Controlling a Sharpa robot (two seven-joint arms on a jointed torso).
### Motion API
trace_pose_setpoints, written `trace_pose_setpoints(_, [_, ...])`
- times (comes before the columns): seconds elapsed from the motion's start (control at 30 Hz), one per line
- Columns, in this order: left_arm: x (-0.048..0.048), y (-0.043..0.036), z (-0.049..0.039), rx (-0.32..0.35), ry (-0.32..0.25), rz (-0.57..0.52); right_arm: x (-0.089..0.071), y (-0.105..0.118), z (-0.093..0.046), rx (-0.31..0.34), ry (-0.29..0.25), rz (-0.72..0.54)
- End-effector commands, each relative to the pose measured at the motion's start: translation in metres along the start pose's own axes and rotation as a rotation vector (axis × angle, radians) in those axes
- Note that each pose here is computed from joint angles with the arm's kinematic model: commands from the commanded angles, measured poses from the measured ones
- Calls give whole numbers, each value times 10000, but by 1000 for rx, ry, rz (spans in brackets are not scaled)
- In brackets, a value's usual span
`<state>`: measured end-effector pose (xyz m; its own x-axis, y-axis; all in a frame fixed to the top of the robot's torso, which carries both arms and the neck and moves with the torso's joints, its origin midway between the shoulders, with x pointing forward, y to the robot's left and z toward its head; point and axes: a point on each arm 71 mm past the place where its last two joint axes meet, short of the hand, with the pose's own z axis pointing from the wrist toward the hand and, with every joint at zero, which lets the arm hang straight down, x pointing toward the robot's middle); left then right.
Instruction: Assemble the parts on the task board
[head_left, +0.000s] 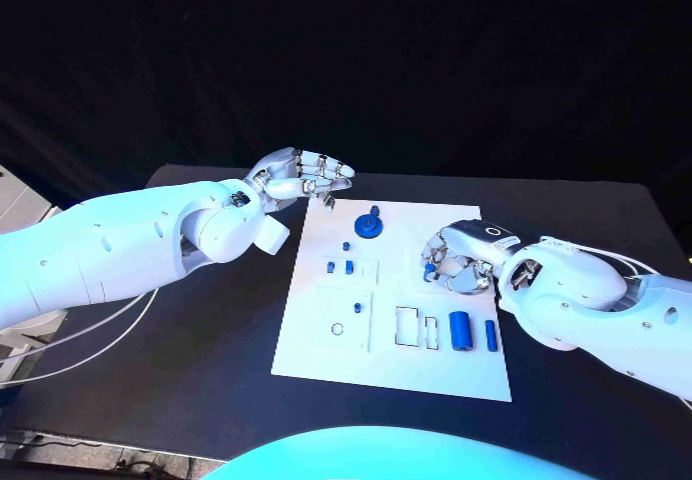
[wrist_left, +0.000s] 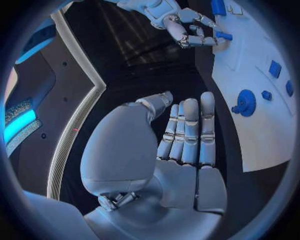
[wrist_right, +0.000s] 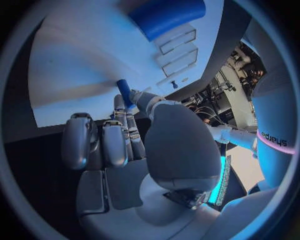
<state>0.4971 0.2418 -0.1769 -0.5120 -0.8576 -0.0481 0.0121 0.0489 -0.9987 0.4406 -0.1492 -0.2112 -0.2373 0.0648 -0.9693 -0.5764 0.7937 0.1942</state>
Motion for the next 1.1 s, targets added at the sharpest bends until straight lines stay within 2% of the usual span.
trace_pose_setpoints(0.03, [10,-11,4,6,14,-7,-43,22,-27,-6,-39,4])
trace_pose_setpoints(0.4, [-5,-7,5,6,10,-6,-255,132,-131,-34,-93,57])
trace_pose_setpoints(0.63, [-5,-5,10,6,10,-6,-321,396,-171,-107,-112,90])
trace_pose_setpoints(0.8, [-1,-3,19,7,11,-6,-281,625,-104,-170,-105,93])
trace_pose_setpoints(1.1, [12,2,37,6,14,-9,-24,1078,48,-288,-65,113])
